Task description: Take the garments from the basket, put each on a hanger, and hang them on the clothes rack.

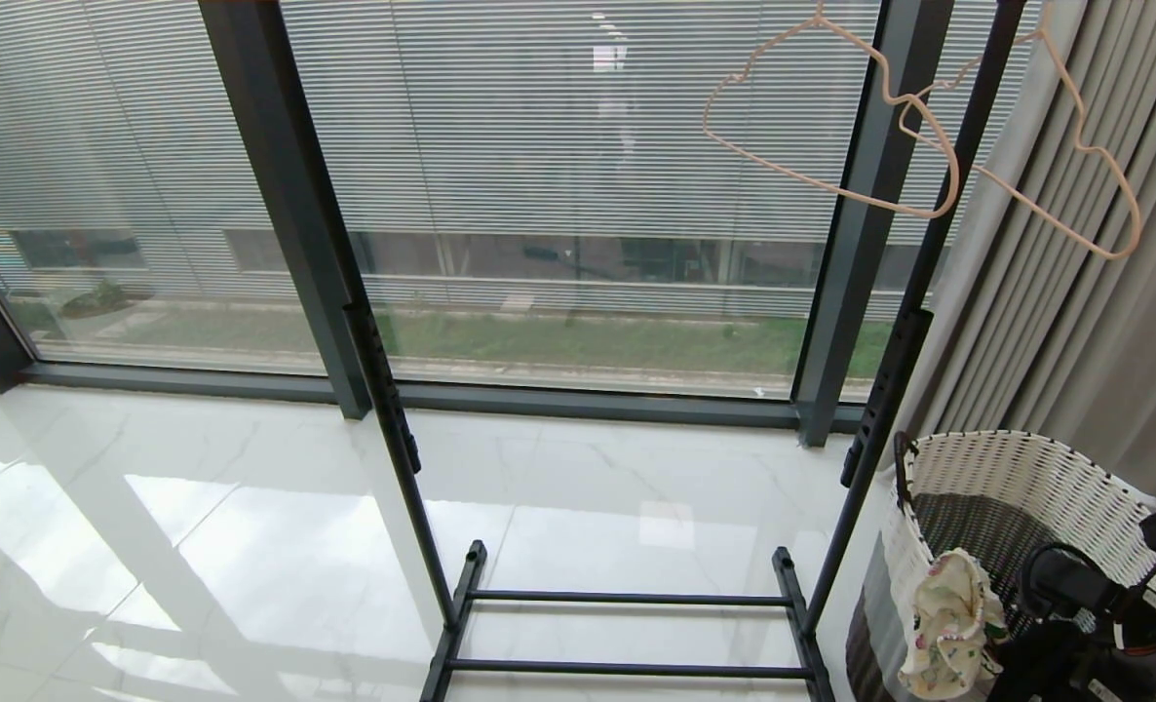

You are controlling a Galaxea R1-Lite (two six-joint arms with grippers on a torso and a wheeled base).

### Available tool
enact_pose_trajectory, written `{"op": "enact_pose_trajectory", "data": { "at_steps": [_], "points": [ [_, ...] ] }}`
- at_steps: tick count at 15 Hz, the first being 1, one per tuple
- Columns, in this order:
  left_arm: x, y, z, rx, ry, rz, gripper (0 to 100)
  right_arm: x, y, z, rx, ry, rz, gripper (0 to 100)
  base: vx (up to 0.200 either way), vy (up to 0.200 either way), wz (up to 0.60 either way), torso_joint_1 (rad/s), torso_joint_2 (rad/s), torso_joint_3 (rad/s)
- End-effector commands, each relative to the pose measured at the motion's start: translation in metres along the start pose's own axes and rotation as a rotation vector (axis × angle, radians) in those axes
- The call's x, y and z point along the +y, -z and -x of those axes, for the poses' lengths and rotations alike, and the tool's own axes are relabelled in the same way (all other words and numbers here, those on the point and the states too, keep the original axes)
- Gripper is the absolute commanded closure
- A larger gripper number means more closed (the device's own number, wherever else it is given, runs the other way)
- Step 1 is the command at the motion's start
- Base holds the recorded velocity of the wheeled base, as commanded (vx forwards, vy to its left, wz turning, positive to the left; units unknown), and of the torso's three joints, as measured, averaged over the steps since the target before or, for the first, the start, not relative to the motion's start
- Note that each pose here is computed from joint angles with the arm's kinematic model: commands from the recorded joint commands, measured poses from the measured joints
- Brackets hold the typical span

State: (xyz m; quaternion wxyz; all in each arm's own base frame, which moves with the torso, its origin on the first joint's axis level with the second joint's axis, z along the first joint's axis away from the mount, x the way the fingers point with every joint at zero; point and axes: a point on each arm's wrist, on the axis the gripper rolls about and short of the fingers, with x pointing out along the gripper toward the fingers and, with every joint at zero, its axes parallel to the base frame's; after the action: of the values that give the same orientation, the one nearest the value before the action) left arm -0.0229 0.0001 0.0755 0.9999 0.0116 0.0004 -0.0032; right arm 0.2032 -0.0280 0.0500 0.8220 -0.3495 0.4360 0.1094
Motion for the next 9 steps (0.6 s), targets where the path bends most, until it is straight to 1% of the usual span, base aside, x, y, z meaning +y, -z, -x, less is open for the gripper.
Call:
{"op": "enact_pose_trajectory", "data": {
  "at_steps": [1, 3, 5, 6, 7, 8, 9],
  "points": [
    [0.000, 0.000, 0.000, 0.001, 0.000, -0.003, 0, -0.004, -0.004, 0.017, -0.067, 0.042, -0.004, 100, 0.000, 0.000, 0.00, 0.000, 0.00, 0.000],
    [0.000, 0.000, 0.000, -0.001, 0.006, -0.027, 0, -0.008, -0.008, 0.038, -0.093, 0.055, -0.021, 100, 0.000, 0.000, 0.00, 0.000, 0.00, 0.000],
    [0.000, 0.000, 0.000, 0.000, 0.006, -0.029, 0, -0.012, -0.018, 0.072, -0.128, 0.007, -0.053, 100, 0.000, 0.000, 0.00, 0.000, 0.00, 0.000],
    [0.000, 0.000, 0.000, -0.001, 0.006, -0.029, 0, -0.014, -0.021, 0.081, -0.134, -0.003, -0.062, 100, 0.000, 0.000, 0.00, 0.000, 0.00, 0.000],
    [0.000, 0.000, 0.000, 0.000, 0.006, -0.029, 0, -0.015, -0.029, 0.110, -0.151, -0.025, -0.073, 100, 0.000, 0.000, 0.00, 0.000, 0.00, 0.000],
    [0.000, 0.000, 0.000, -0.001, 0.007, -0.031, 0, -0.014, -0.034, 0.130, -0.176, -0.039, -0.078, 100, 0.000, 0.000, 0.00, 0.000, 0.00, 0.000],
    [0.000, 0.000, 0.000, 0.000, 0.007, -0.038, 0, -0.013, -0.037, 0.146, -0.205, -0.048, -0.077, 100, -0.200, 0.000, 0.00, 0.002, 0.00, 0.007]
  ]
}}
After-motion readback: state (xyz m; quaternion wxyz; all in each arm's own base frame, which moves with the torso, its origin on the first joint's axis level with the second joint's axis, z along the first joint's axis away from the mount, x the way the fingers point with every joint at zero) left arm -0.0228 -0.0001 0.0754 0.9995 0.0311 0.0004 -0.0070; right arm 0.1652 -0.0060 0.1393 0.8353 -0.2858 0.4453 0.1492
